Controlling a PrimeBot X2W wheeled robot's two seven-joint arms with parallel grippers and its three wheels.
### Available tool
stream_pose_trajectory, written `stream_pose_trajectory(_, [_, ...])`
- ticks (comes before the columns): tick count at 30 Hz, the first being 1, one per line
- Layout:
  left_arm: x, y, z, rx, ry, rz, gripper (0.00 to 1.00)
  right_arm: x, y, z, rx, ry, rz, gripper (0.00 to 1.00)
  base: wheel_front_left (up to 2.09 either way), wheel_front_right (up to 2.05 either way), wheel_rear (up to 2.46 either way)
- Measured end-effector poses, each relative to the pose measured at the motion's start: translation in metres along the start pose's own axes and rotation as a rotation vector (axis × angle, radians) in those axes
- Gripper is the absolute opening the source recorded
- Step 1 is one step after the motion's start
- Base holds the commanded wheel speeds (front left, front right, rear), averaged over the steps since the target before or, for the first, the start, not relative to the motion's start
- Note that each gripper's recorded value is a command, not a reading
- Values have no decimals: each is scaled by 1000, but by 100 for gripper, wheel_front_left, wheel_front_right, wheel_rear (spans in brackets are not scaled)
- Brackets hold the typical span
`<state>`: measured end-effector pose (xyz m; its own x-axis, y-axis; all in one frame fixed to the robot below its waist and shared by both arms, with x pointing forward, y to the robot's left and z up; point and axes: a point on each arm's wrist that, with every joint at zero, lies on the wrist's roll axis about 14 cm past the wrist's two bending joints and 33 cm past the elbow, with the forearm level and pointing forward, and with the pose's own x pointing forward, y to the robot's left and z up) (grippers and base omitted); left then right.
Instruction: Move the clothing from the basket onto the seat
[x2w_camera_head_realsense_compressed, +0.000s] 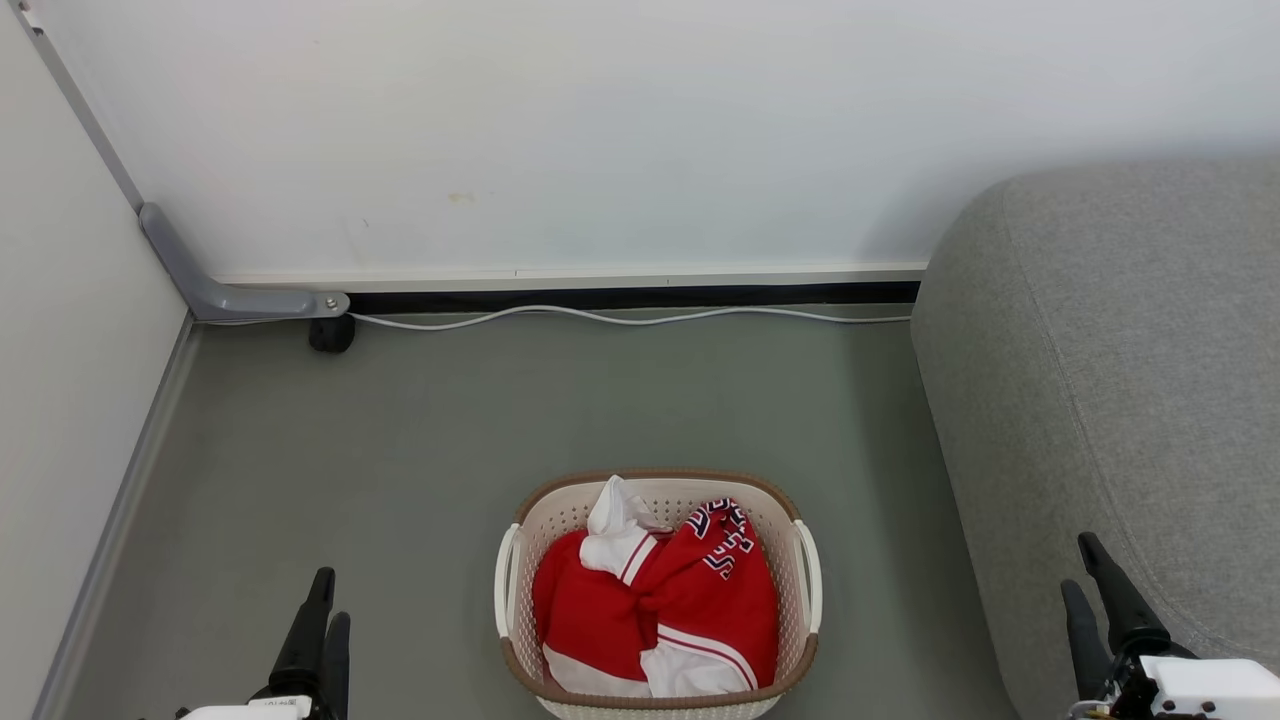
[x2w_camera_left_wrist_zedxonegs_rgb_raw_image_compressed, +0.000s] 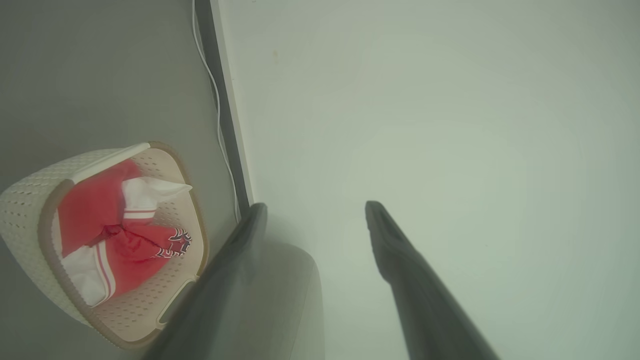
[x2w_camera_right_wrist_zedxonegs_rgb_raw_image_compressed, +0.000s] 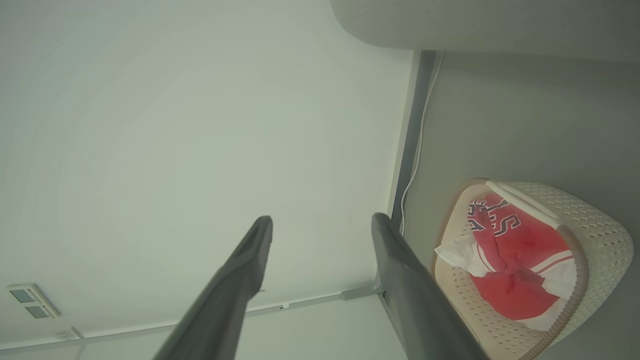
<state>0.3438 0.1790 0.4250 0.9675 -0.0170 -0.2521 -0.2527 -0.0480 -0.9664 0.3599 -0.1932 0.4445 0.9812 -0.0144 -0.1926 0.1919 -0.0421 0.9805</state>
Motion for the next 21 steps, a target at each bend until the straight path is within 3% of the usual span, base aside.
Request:
stream_pose_trajectory(12, [3,-2,0,21,-16,-2,100,5,8,-2,-41,11,19,100,0,0,0])
stream_pose_trajectory(21, [10,-11,0,109,-22,-22,100,12,19,-3,-115,15,44,100,0,0,0])
